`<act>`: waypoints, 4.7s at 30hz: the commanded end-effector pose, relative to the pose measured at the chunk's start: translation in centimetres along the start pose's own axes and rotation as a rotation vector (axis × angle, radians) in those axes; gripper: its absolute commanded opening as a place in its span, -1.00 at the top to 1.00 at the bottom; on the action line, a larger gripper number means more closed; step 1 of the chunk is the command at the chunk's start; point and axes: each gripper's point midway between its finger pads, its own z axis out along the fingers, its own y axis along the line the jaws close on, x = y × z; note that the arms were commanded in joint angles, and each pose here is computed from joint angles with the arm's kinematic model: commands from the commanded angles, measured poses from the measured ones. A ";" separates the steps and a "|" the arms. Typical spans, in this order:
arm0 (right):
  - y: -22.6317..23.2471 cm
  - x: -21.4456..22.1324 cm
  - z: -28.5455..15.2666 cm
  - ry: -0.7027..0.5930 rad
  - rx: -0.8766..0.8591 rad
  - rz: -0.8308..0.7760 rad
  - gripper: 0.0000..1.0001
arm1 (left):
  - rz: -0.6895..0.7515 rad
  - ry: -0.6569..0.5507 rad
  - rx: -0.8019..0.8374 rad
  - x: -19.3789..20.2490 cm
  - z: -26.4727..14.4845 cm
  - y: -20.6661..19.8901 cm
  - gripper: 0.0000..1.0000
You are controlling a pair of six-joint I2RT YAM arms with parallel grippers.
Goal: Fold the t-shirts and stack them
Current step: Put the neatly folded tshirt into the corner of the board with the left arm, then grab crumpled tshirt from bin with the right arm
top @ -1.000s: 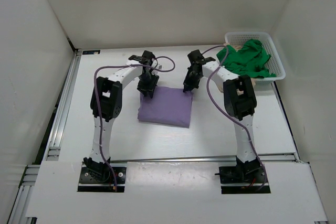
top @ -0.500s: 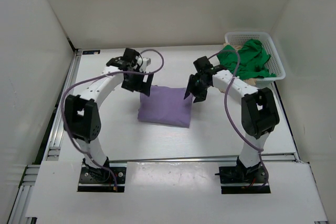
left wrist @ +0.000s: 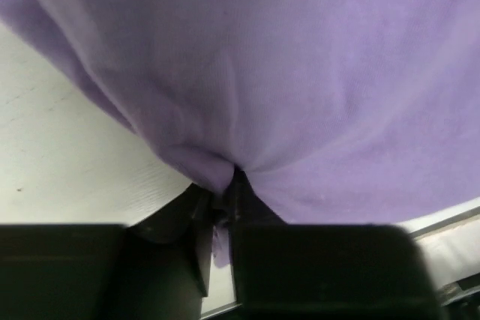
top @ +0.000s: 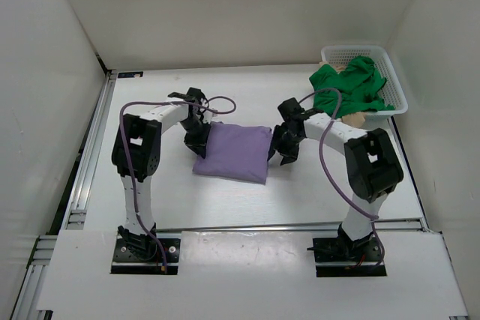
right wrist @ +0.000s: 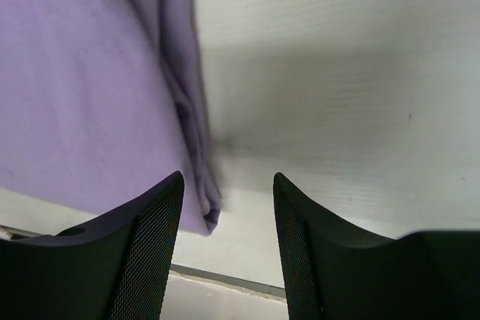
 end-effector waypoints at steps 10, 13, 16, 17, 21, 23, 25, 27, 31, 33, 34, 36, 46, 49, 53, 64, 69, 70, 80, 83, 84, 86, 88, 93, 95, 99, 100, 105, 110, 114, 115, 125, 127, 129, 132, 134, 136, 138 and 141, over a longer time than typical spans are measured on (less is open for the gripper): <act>-0.3 -3.8 -6.1 -0.198 -0.017 0.023 -0.14 | -0.181 -0.103 -0.036 -3.1 -2.9 8.1 0.79; -0.6 -4.8 -7.3 -0.227 0.011 0.012 -0.14 | -0.281 -0.170 -0.090 -4.2 -4.8 13.3 0.79; -1.2 -5.7 -8.3 -0.251 0.038 0.033 -0.16 | -0.362 -0.243 -0.188 -5.8 -6.7 19.2 0.79; -1.1 -5.9 -8.2 -0.251 0.039 0.024 -0.16 | -0.402 -0.240 -0.211 -5.6 -6.4 21.4 0.79; -1.6 -6.8 -8.7 -0.255 0.056 0.046 -0.16 | -0.468 -0.355 -0.310 -8.6 -9.1 28.1 0.79; -1.9 -6.6 -8.8 -0.238 0.083 0.041 -0.16 | -0.495 -0.378 -0.356 -9.1 -9.5 30.7 0.79; -1.9 -7.1 -8.7 -0.233 0.100 0.044 -0.16 | -0.526 -0.422 -0.408 -9.8 -9.8 34.0 0.79; -2.3 -7.0 -8.5 -0.212 0.127 0.038 -0.16 | -0.562 -0.446 -0.478 -9.3 -10.0 36.9 0.79; -2.3 -7.4 -8.8 -0.213 0.151 0.041 -0.16 | -0.600 -0.580 -0.606 -10.6 -12.2 42.0 0.79; -2.3 -7.4 -8.7 -0.206 0.157 0.042 -0.16 | -0.607 -0.623 -0.661 -11.4 -13.1 43.2 0.79; -2.2 -7.6 -8.6 -0.206 0.157 0.042 -0.16 | -0.618 -0.641 -0.671 -11.3 -13.1 44.4 0.79; -2.5 -7.5 -8.6 -0.194 0.176 0.044 -0.16 | -0.616 -0.720 -0.698 -12.5 -14.9 45.6 0.79; -3.2 -7.6 -8.4 -0.173 0.231 0.039 -0.16 | -0.613 -0.777 -0.728 -13.5 -14.9 46.8 0.77; -1.8 -8.7 -9.2 -0.200 0.188 0.035 -0.22 | -0.610 -0.826 -0.751 -14.4 -16.1 47.2 0.38; -0.4 -10.3 -10.6 -0.252 0.152 0.008 -0.23 | -0.612 -0.881 -0.786 -15.0 -18.0 47.6 0.35; -0.2 -9.7 -9.9 -0.219 0.123 -0.003 -0.23 | -0.524 -0.979 -0.813 -18.3 -25.1 38.8 -0.69; 0.0 -9.5 -10.0 -0.228 0.105 0.004 -0.23 | -0.431 -0.923 -0.759 -22.3 -19.5 34.0 -0.71; -0.2 -9.6 -10.0 -0.232 0.114 -0.007 -0.23 | -0.415 -0.893 -0.756 -23.0 -17.1 33.3 -0.71; -1.7 -9.8 -10.3 -0.244 0.148 -0.004 -0.23 | -0.415 -0.811 -0.773 -23.0 -11.7 34.1 -0.69; -1.8 -9.7 -9.7 -0.237 0.153 -0.003 -0.23 | -0.377 -0.811 -0.688 -23.0 -11.8 32.4 -0.64; -1.8 -9.7 -9.7 -0.237 0.153 -0.003 -0.23 | -0.368 -0.775 -0.659 -22.3 -10.2 32.0 -0.58; -1.8 -9.7 -9.7 -0.237 0.153 -0.003 -0.23 | -0.335 -0.740 -0.584 -21.8 -8.3 30.4 -0.40; -1.6 -10.0 -10.0 -0.246 0.147 -0.004 -0.23 | -0.323 -0.689 -0.530 -20.6 -6.0 29.6 -0.16; -1.8 -10.0 -9.7 -0.243 0.159 -0.003 -0.23 | -0.305 -0.665 -0.466 -20.0 -4.9 28.4 0.29; -1.8 -10.0 -9.7 -0.243 0.159 -0.003 -0.23 | -0.304 -0.674 -0.468 -20.1 -5.5 28.3 0.17; -2.1 -9.6 -9.6 -0.234 0.165 -0.002 -0.23 | -0.288 -0.686 -0.471 -20.9 -5.6 27.6 0.02; -2.1 -9.6 -9.5 -0.234 0.165 -0.002 -0.23 | -0.292 -0.693 -0.487 -21.2 -5.8 27.9 -0.02; -1.3 -11.4 -11.3 -0.303 0.135 0.004 -0.32 | -0.305 -0.750 -0.546 -21.8 -9.3 28.2 -1.00; -2.4 -19.2 -18.5 -0.524 0.124 0.066 -0.53 | -0.280 -0.973 -0.573 -23.9 -21.4 25.5 -1.00; -7.4 -25.0 -23.3 -0.743 0.210 0.247 -0.59 | -0.257 -1.121 -0.590 -23.0 -30.2 22.1 -1.00; -8.8 -26.0 -23.6 -0.784 0.230 0.302 -0.61 | -0.242 -1.142 -0.572 -22.7 -31.4 21.1 -1.00; -18.4 -36.2 -14.6 -0.812 0.236 0.618 -0.56 | -0.222 -1.039 -0.503 -14.1 -35.1 15.6 -1.00; -18.4 -37.1 -13.9 -0.819 0.227 0.635 -0.56 | -0.235 -0.958 -0.493 -12.5 -33.5 15.4 -1.00; -19.6 -37.1 -12.2 -0.818 0.260 0.677 -0.54 | -0.239 -0.927 -0.490 -11.1 -32.8 15.1 -1.00; -21.2 -37.1 -10.1 -0.785 0.264 0.714 -0.37 | -0.250 -0.903 -0.501 -9.8 -32.4 15.0 -1.00; -20.4 -37.5 -9.5 -0.773 0.212 0.702 -0.09 | -0.269 -0.900 -0.527 -8.5 -32.9 15.3 -1.00; -20.4 -37.3 -8.8 -0.756 0.204 0.686 0.21 | -0.295 -0.889 -0.561 -7.2 -33.2 15.9 -1.00; -19.7 -37.5 -9.3 -0.758 0.179 0.658 0.80 | -0.319 -0.878 -0.595 -6.2 -33.5 16.4 -1.00; -19.9 -37.1 -11.2 -0.788 0.177 0.665 1.00 | -0.342 -0.862 -0.625 -4.9 -33.5 16.9 -1.00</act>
